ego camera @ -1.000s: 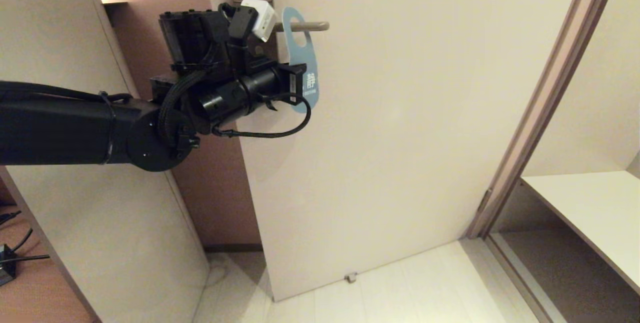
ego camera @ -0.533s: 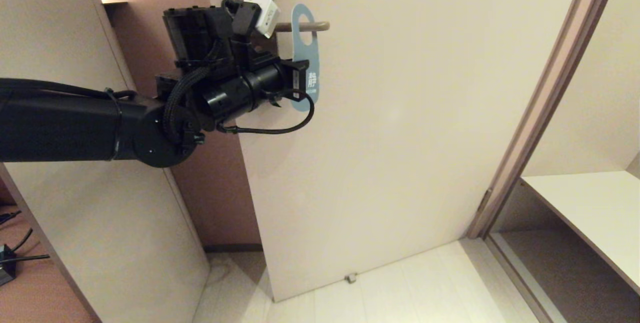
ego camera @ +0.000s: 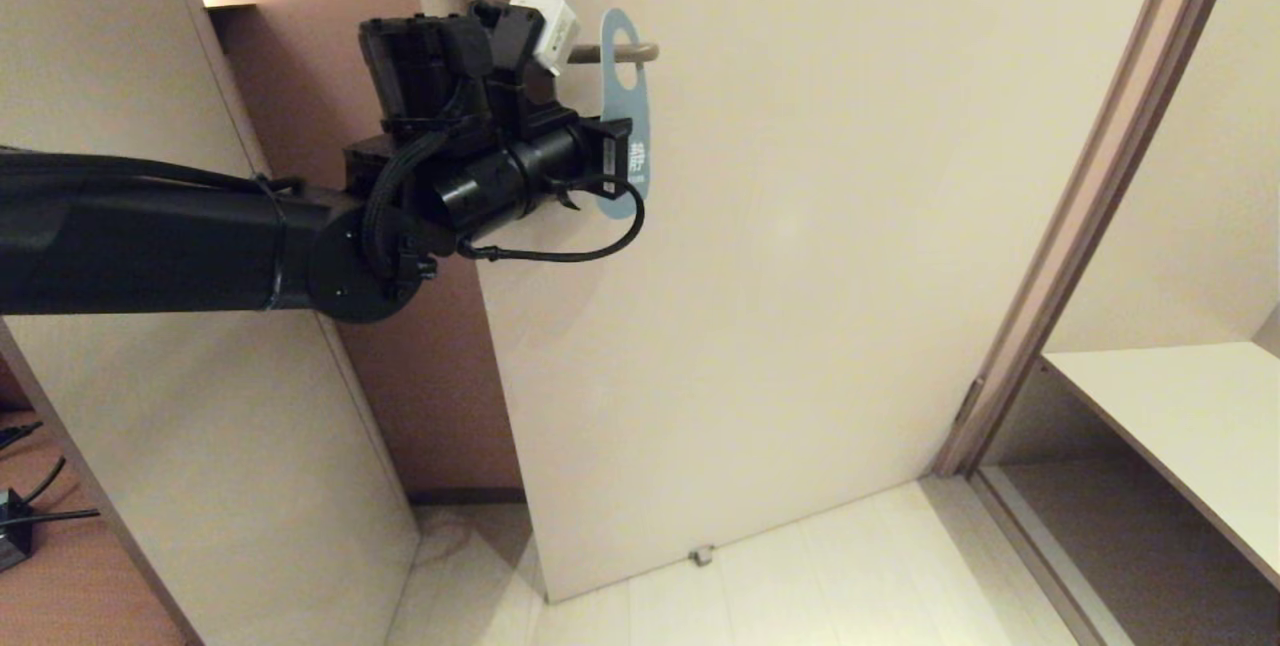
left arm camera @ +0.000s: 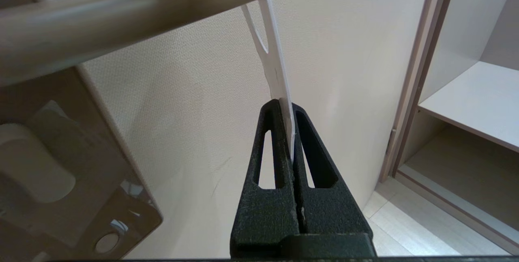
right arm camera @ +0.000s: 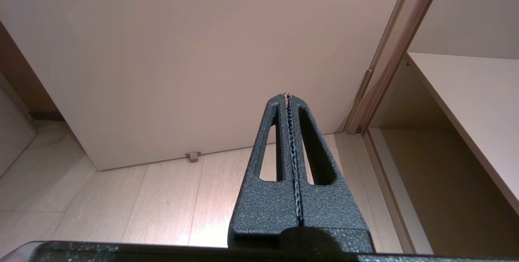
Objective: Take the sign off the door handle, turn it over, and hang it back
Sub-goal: Take down the sign
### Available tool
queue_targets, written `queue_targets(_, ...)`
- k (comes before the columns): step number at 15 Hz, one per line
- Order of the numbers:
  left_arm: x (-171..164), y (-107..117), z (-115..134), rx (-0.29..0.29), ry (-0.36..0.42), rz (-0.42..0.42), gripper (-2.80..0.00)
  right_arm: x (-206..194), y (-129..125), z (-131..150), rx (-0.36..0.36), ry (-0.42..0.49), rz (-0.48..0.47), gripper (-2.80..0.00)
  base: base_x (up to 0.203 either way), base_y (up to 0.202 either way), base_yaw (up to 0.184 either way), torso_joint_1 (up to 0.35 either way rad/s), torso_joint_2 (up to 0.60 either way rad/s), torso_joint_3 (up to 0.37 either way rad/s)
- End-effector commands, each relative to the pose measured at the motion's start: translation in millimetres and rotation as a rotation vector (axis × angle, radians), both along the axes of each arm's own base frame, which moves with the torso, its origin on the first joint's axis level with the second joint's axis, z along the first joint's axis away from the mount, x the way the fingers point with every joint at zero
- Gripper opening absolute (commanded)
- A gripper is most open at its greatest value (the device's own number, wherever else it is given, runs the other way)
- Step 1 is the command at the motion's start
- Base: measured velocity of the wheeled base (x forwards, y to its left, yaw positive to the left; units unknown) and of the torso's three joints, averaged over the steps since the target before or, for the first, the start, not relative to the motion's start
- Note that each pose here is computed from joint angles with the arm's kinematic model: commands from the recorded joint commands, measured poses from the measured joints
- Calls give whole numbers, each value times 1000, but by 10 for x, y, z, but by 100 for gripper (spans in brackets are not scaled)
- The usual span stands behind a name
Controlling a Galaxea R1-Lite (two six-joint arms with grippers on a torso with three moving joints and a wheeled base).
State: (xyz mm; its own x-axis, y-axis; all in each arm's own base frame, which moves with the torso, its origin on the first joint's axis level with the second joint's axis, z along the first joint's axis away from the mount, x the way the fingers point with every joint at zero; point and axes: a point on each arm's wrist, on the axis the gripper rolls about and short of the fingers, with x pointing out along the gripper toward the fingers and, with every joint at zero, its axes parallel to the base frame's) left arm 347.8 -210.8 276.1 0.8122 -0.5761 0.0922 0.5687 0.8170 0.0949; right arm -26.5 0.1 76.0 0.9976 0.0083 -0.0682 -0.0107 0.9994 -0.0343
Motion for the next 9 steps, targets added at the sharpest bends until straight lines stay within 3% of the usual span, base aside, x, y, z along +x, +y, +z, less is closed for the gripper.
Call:
queue_targets(1, 45, -31, -37, 2, 1, -2, -280, 0, 0, -1, 0, 1, 1, -280, 0, 0, 0, 0, 0, 0)
queue_targets(9, 90, -73, -38, -2, -5, -4, -280, 0, 0, -1, 0, 1, 1, -280, 0, 0, 0, 0, 0, 0)
